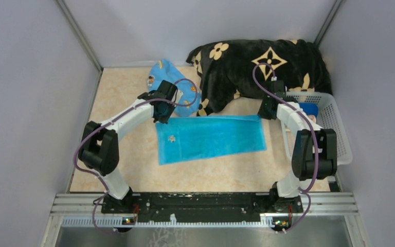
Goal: Roll the towels
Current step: Fold the towel at the center of the board.
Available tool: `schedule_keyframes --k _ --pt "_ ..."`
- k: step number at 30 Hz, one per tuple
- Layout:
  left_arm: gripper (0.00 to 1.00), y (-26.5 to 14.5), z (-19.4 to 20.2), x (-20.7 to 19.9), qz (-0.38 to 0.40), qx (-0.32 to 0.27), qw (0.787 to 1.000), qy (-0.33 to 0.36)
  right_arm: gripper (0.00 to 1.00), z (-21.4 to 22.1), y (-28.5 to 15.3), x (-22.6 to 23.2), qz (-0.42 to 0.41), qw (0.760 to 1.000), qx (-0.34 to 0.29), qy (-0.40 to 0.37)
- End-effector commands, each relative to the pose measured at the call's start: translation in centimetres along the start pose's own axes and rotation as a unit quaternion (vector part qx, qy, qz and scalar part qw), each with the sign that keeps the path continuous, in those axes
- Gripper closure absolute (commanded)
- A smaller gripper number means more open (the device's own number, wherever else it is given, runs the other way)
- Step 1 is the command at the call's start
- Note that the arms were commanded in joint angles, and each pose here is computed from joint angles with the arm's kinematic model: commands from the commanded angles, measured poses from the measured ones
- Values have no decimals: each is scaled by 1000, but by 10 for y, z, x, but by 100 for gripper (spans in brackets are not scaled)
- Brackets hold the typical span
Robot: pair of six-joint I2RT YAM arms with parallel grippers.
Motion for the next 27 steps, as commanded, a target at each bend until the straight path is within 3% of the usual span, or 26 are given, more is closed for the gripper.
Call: schedule_keyframes --k 1,7,13,27 --pt "89 -15 16 -4 -28 15 999 -10 100 -23 -24 -14 39 998 -58 4" --pt "90 -32 44 -22 -37 54 997 -42 100 -12 -32 -25 65 997 -45 -2" --pt "90 -51 61 -51 -5 48 995 -82 100 3 -39 -37 87 996 -30 -3" --pt "93 -47 88 -101 9 129 982 -136 100 46 -46 -70 147 989 32 -5"
Point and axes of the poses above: each gripper's point midway between its finger pads, its own y axis out along the fingers, its own x axis along the line the jaws close on, z = x × y, the point moved 7 cm from there along -y, back along the fingers, and after that the axes turned 11 degrees about y, right-handed, at the moved point
